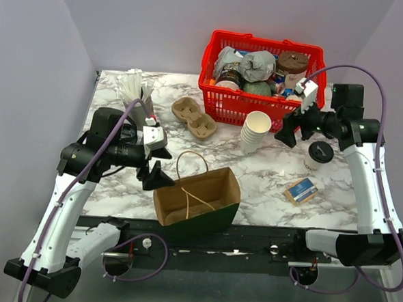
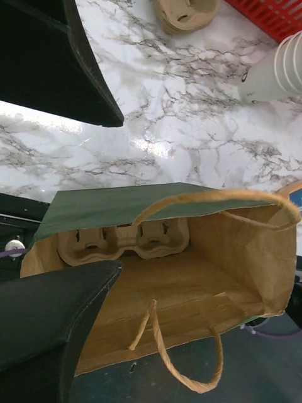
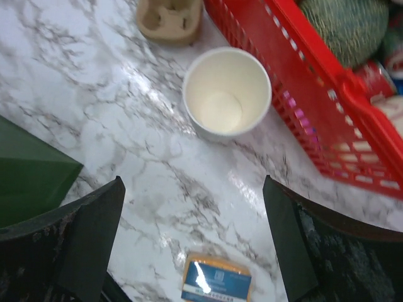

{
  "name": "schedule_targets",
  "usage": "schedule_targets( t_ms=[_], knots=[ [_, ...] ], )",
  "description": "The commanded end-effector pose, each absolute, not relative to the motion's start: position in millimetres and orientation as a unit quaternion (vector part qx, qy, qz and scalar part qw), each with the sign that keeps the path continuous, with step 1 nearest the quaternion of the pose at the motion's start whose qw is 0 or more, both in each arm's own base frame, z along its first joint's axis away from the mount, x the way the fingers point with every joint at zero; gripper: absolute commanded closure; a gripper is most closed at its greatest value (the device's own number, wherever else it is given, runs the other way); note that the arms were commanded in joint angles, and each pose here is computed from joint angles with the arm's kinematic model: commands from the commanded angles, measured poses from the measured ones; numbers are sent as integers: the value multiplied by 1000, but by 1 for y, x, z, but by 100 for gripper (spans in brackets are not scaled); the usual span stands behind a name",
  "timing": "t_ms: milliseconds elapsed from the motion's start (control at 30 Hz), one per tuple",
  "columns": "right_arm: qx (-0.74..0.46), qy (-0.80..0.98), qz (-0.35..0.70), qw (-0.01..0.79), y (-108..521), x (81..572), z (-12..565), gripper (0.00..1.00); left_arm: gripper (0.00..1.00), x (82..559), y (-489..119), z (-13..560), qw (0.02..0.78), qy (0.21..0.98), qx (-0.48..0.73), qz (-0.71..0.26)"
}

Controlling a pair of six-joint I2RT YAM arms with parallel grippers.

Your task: Pack the takeout coffee

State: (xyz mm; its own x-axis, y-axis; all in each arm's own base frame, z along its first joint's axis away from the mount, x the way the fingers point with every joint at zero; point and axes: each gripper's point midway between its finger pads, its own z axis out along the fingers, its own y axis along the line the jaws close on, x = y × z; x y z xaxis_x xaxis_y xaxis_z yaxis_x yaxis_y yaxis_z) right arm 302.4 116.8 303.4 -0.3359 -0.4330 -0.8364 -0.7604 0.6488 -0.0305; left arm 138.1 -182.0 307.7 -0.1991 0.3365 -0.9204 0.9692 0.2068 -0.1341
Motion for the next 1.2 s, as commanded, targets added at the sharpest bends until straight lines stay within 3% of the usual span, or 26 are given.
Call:
schedule_targets(
  t_ms=[0,433,600,733,833,867,1167],
  knots=[
    [-313,834,181,417,77,303,279,2,9,139,-181,291,387,669,514,-372],
    [-254,882,80,390,-8,330,234,2,27,143,-201,279,351,659,535,-395],
    [-222,895,52,383,-37,338,224,1,46,142,-206,275,338,661,535,-403],
    [-211,902,39,374,-52,343,217,0,53,138,-207,269,323,658,548,-404],
    [-208,905,26,369,-60,346,214,0,68,135,-207,267,313,656,558,-401],
    [-209,907,25,364,-62,347,210,0,87,136,-207,267,314,658,558,-396],
    [-242,912,6,331,-73,342,186,0,100,139,-208,273,319,659,556,-392]
  ],
)
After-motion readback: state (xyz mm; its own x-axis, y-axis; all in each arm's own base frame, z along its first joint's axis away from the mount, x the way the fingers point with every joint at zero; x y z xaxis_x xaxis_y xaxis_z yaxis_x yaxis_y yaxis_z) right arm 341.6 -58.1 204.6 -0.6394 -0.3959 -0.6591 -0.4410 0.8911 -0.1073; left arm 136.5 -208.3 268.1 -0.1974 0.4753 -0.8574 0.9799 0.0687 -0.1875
